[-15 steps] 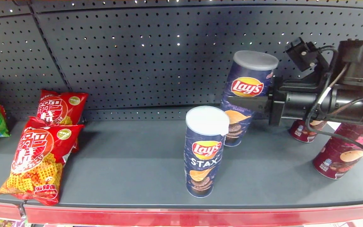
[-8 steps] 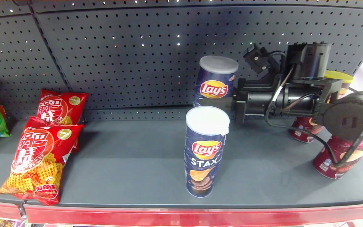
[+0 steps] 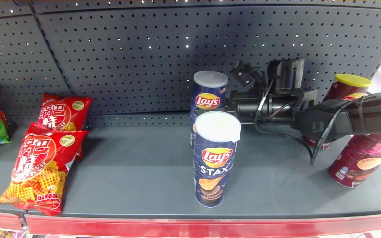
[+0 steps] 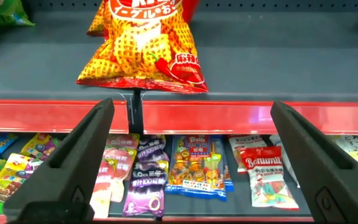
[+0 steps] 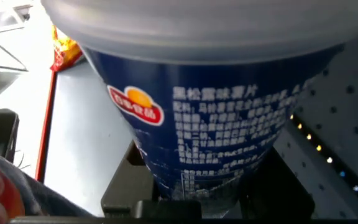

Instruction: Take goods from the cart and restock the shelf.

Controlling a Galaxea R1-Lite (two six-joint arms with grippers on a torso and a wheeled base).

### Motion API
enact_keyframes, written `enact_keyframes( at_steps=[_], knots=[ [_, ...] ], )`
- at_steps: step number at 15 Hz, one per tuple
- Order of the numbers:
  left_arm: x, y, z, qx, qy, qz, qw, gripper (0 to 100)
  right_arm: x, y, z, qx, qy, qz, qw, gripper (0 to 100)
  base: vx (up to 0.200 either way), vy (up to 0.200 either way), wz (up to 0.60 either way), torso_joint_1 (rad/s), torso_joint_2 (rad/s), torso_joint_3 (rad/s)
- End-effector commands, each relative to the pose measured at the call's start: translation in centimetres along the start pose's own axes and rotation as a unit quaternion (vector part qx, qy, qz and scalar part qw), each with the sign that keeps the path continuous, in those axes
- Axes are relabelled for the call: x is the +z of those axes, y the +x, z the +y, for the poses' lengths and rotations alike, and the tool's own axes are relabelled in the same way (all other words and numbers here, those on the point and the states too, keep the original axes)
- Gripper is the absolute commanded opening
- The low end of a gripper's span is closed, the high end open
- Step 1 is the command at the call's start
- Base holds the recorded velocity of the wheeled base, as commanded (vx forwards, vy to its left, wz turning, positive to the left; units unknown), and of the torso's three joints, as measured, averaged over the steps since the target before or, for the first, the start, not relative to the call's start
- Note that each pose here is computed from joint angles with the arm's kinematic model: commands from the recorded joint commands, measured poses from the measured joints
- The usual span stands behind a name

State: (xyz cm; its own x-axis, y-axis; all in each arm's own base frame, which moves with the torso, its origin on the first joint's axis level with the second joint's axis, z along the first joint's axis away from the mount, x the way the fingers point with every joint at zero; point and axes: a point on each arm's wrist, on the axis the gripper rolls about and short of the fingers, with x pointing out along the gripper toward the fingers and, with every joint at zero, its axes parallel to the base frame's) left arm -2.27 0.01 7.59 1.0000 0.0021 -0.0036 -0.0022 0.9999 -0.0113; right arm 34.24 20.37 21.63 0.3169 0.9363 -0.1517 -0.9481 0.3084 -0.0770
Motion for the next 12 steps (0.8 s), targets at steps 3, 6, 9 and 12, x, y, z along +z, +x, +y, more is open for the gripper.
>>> enact_keyframes(
  at_steps=[3,6,9,12],
  knots=[
    [0.0,0.02,0.0,0.0,0.0,0.001,1.0,100,-1.21,-0.09,-1.29,-0.011,0.01,0.009,1.0,0,0.0,0.0,0.0,0.0,0.0,0.0],
    [0.0,0.02,0.0,0.0,0.0,0.001,1.0,100,-1.37,0.02,-1.54,-0.013,0.012,0.01,1.0,0,0.0,0.0,0.0,0.0,0.0,0.0],
    [0.0,0.02,0.0,0.0,0.0,0.001,1.0,100,-1.33,0.19,-1.35,-0.01,0.011,0.01,1.0,0,0.0,0.0,0.0,0.0,0.0,0.0],
    [0.0,0.02,0.0,0.0,0.0,0.001,1.0,100,-1.29,0.14,-1.14,-0.007,0.011,0.01,1.0,0,0.0,0.0,0.0,0.0,0.0,0.0]
  ],
)
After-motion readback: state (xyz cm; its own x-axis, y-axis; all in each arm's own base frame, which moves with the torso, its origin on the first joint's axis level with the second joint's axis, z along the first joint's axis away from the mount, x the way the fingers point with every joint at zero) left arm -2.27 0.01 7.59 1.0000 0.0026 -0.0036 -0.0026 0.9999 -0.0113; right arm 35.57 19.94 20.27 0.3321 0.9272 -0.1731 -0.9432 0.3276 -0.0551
